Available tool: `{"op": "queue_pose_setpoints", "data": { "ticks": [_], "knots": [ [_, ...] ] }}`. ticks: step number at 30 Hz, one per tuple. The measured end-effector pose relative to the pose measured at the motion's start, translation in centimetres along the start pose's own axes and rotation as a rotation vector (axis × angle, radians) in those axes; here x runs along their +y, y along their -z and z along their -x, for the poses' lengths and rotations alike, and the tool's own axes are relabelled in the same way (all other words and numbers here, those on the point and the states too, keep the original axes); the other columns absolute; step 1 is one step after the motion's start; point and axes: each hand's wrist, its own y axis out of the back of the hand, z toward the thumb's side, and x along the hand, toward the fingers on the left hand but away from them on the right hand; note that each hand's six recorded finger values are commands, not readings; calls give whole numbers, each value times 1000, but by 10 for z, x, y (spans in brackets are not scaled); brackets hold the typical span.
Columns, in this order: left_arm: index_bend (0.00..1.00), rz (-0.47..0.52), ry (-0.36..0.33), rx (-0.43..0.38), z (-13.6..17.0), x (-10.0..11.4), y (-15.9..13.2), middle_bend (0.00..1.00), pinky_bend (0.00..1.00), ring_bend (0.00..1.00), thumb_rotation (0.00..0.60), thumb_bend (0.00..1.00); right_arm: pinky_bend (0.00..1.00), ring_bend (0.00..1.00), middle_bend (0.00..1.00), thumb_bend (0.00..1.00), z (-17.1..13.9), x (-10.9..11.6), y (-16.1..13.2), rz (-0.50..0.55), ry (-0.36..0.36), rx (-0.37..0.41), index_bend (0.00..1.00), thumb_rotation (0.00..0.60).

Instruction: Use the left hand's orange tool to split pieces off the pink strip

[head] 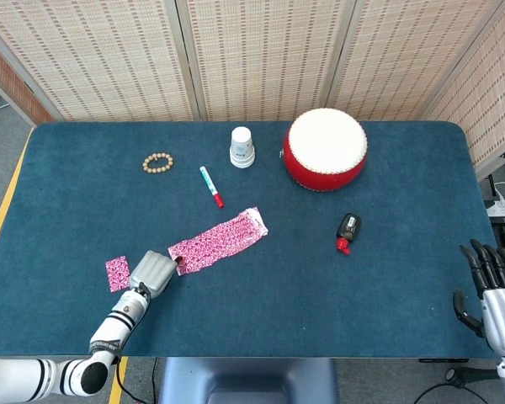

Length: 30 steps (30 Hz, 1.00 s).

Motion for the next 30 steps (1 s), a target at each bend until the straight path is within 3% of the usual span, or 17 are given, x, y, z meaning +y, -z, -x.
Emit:
{"op": "queue_pose_setpoints", "data": {
  "ticks": [16, 30],
  "knots": [
    [257, 19, -8, -9, -4, 4, -10, 635, 637, 692, 600, 770, 0, 0, 0, 508, 0, 0, 0, 0, -2, -1, 0, 600],
    [256, 15, 50, 37, -11, -10, 2, 635, 639, 692, 600, 769, 0, 0, 0, 508, 0, 0, 0, -1, -6, -1, 0, 600]
  ]
}}
